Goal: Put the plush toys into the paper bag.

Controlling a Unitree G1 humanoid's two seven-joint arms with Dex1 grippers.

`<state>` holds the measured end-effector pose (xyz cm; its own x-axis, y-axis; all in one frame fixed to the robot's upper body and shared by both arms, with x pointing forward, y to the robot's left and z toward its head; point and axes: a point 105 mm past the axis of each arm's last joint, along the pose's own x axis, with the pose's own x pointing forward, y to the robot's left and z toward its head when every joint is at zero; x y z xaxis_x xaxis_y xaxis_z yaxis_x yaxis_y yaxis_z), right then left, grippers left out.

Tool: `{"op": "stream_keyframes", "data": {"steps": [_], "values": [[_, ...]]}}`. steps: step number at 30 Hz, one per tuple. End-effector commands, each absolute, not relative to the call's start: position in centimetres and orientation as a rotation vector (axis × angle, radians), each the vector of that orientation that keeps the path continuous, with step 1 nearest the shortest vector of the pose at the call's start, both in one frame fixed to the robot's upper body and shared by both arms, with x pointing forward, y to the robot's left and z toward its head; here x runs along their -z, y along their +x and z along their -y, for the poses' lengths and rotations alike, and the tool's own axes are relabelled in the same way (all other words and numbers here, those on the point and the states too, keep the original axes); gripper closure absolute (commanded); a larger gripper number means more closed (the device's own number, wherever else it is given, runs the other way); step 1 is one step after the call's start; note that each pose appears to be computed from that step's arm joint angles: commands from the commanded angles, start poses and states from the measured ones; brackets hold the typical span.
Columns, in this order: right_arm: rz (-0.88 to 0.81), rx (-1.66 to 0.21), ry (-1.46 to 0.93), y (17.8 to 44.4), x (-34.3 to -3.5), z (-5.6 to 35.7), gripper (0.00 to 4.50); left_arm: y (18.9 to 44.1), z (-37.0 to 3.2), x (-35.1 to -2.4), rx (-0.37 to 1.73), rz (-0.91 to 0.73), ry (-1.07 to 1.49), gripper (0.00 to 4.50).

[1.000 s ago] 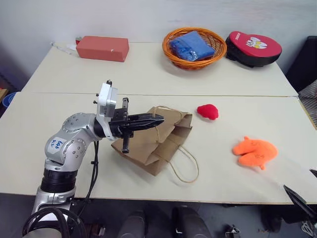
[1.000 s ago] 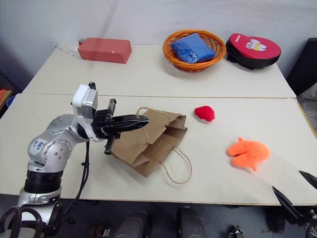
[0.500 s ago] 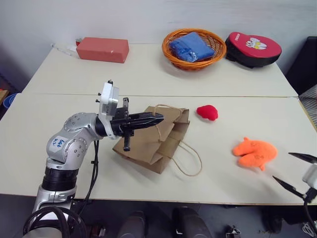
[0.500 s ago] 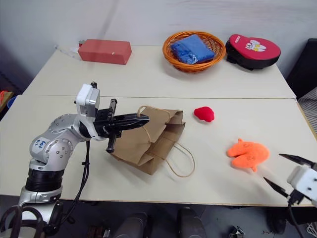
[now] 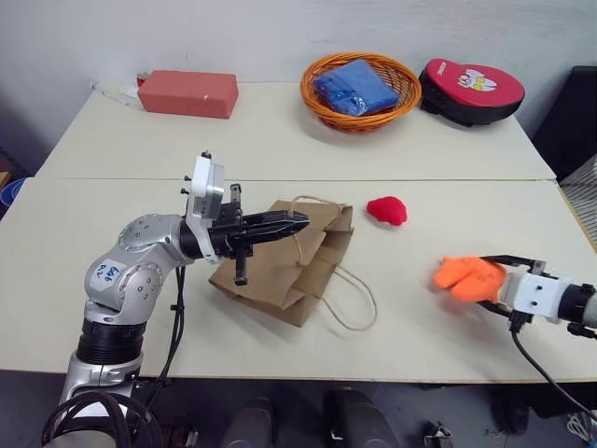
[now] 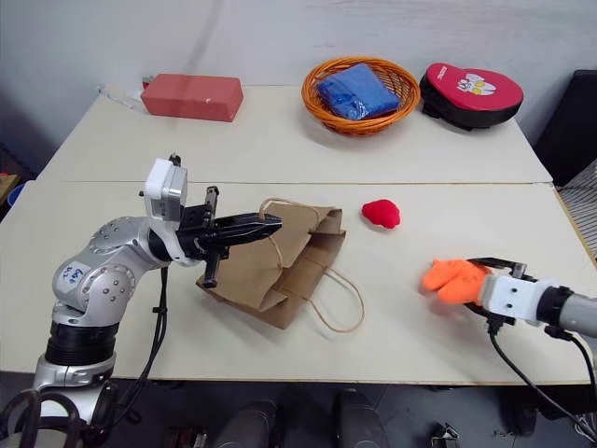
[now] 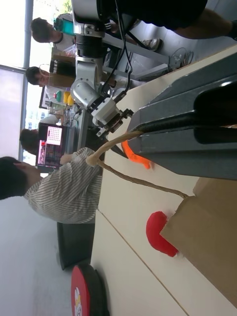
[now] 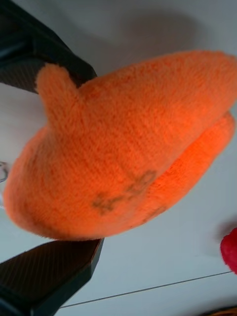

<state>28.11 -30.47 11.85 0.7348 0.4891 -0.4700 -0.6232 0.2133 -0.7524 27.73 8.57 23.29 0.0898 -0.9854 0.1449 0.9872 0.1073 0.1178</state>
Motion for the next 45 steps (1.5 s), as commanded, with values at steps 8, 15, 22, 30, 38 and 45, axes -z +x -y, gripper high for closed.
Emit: {"op": "stream_keyframes", "data": {"steps": [8, 15, 22, 30, 38, 45], "values": [[0.056, -0.814, -1.054, 27.7, -14.9, 27.9, 4.09, 27.2, -8.8, -24.5, 1.475, 0.26, 0.027, 4.5], [0.363, -1.046, -0.999, 27.3, -19.1, 18.4, 4.28, 27.3, -9.0, -24.7, 1.485, 0.252, 0.027, 4.5], [0.479, -1.218, -0.984, 28.9, -18.5, 10.3, 4.28, 27.1, -8.9, -25.1, 1.502, 0.248, 0.015, 4.5], [0.495, -1.313, -1.042, 30.9, -17.2, 6.8, 4.28, 26.8, -8.8, -25.4, 1.538, 0.241, -0.006, 4.5], [0.547, -1.348, -1.064, 32.0, -17.4, 3.4, 4.28, 26.5, -8.8, -25.2, 1.573, 0.214, -0.023, 4.5], [0.497, -1.42, -1.064, 32.3, -15.0, 0.2, 4.28, 26.6, -8.2, -25.3, 1.586, 0.232, -0.045, 4.5]]}}
